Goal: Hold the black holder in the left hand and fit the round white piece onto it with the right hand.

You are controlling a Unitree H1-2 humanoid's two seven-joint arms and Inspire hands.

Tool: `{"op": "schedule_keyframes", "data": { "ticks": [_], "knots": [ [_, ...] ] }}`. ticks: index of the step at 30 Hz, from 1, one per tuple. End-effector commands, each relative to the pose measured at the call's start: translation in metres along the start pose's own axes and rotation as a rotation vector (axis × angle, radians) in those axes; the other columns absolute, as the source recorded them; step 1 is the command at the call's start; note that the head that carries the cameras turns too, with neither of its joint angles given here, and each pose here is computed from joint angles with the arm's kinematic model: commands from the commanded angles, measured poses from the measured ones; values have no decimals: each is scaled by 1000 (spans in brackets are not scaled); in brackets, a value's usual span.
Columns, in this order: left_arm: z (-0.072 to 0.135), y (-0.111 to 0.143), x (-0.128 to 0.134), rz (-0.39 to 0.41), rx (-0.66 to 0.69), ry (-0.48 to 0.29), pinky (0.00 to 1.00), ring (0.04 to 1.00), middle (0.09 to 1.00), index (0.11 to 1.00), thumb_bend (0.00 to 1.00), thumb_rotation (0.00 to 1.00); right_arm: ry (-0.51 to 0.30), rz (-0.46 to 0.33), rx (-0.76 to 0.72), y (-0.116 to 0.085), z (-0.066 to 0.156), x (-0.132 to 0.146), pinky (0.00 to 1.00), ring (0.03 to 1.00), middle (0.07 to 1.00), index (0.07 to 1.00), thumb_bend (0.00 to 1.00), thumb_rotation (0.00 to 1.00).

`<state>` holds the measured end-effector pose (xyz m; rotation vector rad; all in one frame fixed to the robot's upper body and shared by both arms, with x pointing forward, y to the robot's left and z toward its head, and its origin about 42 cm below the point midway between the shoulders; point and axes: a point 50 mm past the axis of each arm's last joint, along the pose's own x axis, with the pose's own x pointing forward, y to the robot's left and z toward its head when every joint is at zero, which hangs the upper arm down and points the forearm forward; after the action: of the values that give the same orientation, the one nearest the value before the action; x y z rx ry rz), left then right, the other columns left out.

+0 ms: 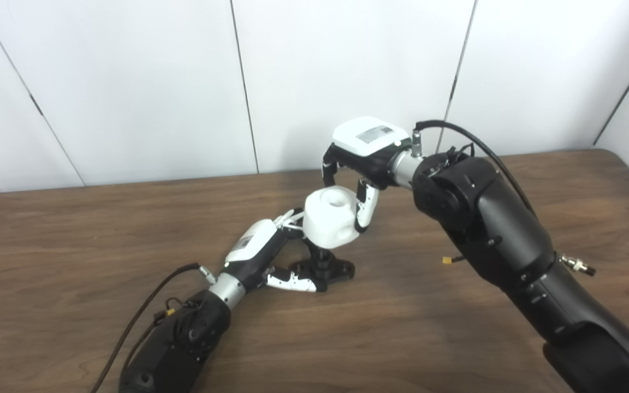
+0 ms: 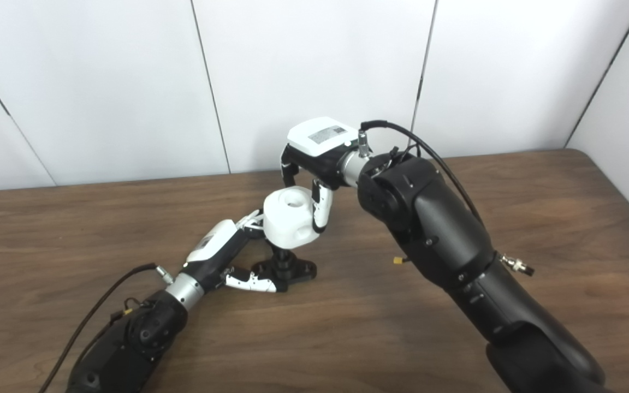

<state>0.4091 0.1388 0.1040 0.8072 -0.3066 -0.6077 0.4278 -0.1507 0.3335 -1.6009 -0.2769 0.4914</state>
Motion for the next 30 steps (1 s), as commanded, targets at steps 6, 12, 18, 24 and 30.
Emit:
{"op": "schedule_keyframes", "data": {
  "ticks": [6, 12, 18, 24, 30],
  "knots": [
    [-11, -66, -26, -166, -83, 115, 982, 1000, 944, 481, 524, 58, -34, -125, -41, -45, 6, -5, 646, 745, 701, 480, 526, 143],
    [-11, -66, -26, -166, -81, 113, 979, 1000, 944, 481, 524, 57, -42, -119, -41, -45, 8, -5, 658, 725, 703, 480, 526, 142],
    [-9, -65, -25, -162, -73, 113, 971, 1000, 943, 481, 524, 57, -50, -114, -29, -42, 12, -4, 626, 702, 691, 480, 526, 140],
    [-10, -65, -24, -162, -73, 115, 976, 1000, 943, 481, 524, 58, -54, -93, -29, -40, 16, -7, 669, 723, 696, 480, 526, 140],
    [-9, -64, -24, -162, -67, 116, 983, 1000, 944, 481, 524, 59, -62, -68, -39, -32, 18, -9, 663, 718, 693, 481, 525, 140]
  ]
}}
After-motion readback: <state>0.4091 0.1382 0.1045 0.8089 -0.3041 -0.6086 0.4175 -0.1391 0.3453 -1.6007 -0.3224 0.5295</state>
